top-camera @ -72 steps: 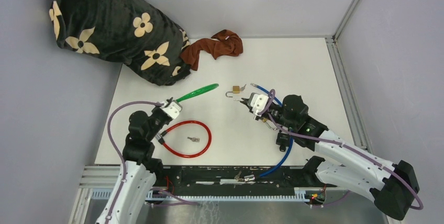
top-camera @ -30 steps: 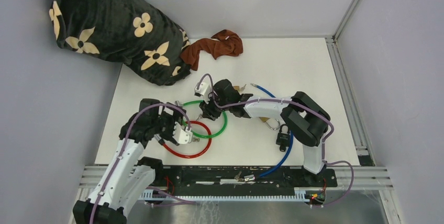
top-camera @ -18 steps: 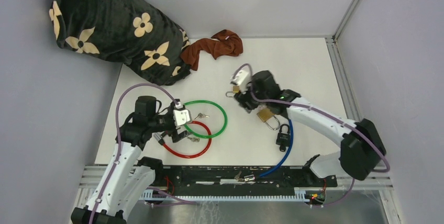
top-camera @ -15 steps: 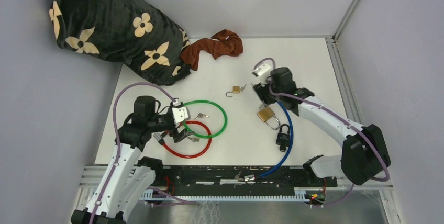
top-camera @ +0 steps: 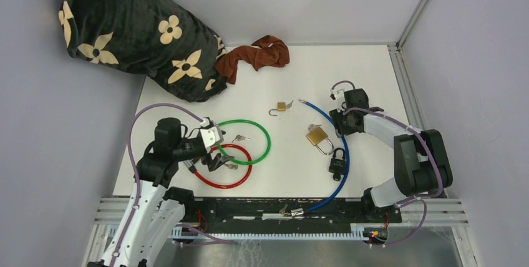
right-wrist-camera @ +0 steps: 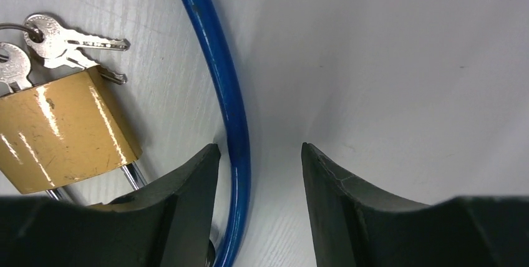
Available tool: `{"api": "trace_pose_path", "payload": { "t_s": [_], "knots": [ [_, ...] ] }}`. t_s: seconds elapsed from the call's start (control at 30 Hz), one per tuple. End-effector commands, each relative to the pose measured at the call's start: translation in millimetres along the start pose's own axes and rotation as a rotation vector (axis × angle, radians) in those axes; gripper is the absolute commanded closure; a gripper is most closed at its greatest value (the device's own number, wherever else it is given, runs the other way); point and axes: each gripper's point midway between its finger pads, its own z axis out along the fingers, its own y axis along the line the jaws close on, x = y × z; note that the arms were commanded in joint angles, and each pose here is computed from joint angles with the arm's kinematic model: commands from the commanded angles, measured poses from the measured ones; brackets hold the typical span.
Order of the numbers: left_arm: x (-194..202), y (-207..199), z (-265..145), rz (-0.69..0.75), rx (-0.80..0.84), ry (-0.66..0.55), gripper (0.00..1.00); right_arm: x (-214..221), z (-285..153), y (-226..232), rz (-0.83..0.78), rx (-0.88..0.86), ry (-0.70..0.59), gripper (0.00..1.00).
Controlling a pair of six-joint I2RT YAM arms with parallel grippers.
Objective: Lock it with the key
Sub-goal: Place the key at the center of the board, then pick up the lock from the center of the board.
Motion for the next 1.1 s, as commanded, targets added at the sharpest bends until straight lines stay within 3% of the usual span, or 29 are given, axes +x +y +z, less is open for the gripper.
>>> {"api": "trace_pose_path", "payload": {
  "t_s": [0.0, 0.1, 0.23, 0.37, 0.67, 0.77, 0.87, 1.07],
  "knots": [
    [-6, 2, 3, 0.007, 0.005, -0.034, 0.1, 20, 9, 13, 0.0, -0.061, 0.068, 0.45],
    [-7, 2, 4, 0.008, 0.006, -0.038, 0.1, 26, 14, 13, -0.004, -0.061, 0.1, 0.55],
    [-7, 17, 6, -0.057, -0.073, -0.031, 0.17, 27, 17, 12, -0.006, -0.058, 0.109, 1.0],
    [-14, 43, 10, -0.162, -0.203, -0.024, 0.28, -8, -4, 4, 0.019, -0.023, -0.021, 1.0],
    [-43, 12, 54, -0.473, -0.028, -0.123, 0.37, -52, -84, 26, 0.012, -0.138, -0.323, 1.0],
    [-53, 4, 82, -0.518, -0.007, -0.128, 0.39, -76, -112, 52, 0.014, -0.28, -0.475, 1.0],
    [-57, -31, 118, -0.518, 0.106, -0.082, 0.36, -87, -130, 69, 0.035, -0.363, -0.541, 1.0],
    [-72, -124, 194, -0.45, 0.343, -0.052, 0.15, -81, -138, 80, 0.089, -0.42, -0.605, 1.0]
  ]
}}
